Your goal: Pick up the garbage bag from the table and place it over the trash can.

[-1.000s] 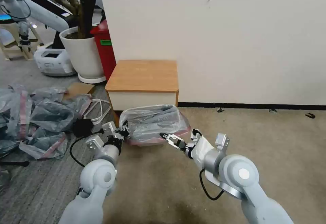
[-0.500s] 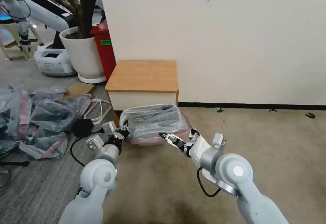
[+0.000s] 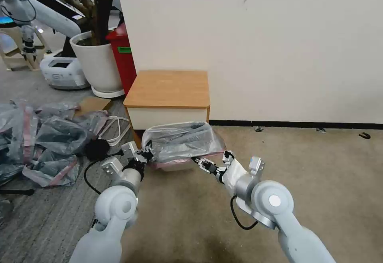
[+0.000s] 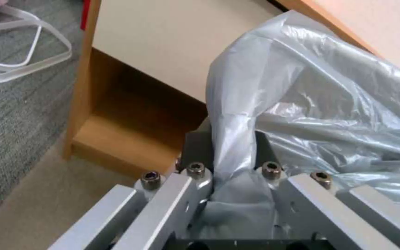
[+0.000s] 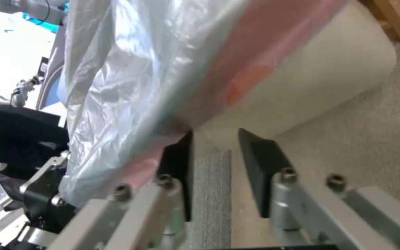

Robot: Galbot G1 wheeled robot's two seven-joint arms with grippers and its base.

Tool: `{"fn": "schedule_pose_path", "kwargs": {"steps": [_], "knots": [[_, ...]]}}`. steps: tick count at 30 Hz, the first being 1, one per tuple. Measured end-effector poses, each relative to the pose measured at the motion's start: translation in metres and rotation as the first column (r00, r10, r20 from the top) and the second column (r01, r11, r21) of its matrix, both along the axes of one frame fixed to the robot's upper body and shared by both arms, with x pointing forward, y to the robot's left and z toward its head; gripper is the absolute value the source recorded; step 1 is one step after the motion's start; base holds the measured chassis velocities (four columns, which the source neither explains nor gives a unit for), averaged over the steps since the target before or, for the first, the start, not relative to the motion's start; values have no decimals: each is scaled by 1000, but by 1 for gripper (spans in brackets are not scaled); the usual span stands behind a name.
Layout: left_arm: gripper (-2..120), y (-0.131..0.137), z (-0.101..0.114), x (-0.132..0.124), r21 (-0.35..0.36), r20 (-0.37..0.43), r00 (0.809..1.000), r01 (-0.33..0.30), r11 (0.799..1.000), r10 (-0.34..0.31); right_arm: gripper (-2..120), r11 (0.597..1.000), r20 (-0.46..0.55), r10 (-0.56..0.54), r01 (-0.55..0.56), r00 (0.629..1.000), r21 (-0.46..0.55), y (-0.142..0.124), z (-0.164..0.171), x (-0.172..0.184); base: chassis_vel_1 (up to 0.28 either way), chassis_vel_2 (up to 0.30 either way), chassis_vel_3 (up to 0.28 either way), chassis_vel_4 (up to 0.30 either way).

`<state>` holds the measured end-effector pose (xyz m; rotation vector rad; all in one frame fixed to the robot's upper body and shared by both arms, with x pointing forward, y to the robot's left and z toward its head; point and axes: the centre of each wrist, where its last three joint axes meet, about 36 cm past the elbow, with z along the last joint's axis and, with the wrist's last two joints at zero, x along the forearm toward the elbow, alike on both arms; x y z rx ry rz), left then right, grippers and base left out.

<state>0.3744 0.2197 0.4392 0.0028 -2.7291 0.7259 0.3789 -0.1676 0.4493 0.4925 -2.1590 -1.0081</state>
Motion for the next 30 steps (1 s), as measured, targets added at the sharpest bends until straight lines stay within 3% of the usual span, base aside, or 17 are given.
{"fn": "schedule_pose_path", "kwargs": {"steps": [3, 5, 13, 19, 30], "knots": [[6, 1, -1, 1, 2, -2, 1000, -1, 1000, 1, 14, 1000, 2, -2, 2, 1000, -1, 0, 0, 0, 0, 0, 0, 0], [6, 2, -1, 3, -1, -4, 1000, -6, 1000, 6, 2, 1000, 3, -1, 1, 1000, -6, -1, -2, -2, 0, 0, 0, 0], [6, 10, 5, 10, -42, -33, 999, -15, 999, 14, 0, 997, 34, 12, -9, 999, -79, -3, -8, -11, 0, 0, 0, 0], [6, 18, 9, 13, -58, -47, 999, -7, 998, 4, 0, 997, 50, 19, -15, 999, -73, -7, -8, -14, 0, 0, 0, 0], [6, 48, 24, 23, -113, -107, 994, 10, 993, -23, 39, 992, 181, 47, -68, 982, 109, -28, -33, -16, 0, 0, 0, 0]]}}
